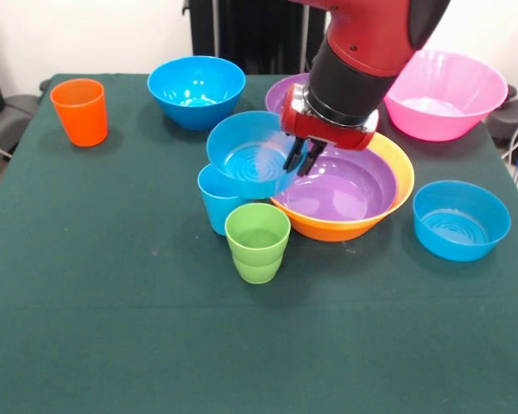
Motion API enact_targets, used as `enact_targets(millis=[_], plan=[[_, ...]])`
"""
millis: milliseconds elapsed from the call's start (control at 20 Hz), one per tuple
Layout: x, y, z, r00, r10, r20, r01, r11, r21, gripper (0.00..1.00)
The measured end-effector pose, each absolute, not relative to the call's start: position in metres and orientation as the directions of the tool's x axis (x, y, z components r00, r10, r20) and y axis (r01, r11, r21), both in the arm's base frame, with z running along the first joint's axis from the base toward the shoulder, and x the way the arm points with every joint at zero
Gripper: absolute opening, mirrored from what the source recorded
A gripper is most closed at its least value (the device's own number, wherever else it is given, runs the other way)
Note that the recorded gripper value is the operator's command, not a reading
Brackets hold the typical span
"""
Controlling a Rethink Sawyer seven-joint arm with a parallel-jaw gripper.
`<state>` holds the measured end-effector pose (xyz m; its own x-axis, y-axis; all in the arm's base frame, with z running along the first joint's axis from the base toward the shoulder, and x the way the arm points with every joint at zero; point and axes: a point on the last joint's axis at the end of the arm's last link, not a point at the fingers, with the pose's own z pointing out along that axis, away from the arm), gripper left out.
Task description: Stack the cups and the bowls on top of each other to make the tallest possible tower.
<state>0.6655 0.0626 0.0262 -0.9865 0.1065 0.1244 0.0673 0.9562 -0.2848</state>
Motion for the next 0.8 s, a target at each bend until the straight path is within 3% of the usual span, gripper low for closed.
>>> enact_targets(millis=[800], plan=[[0.6686, 0.0624, 0.0229, -0.992, 0.085, 0.091, 0.055, 0.956, -0.287, 0.0]])
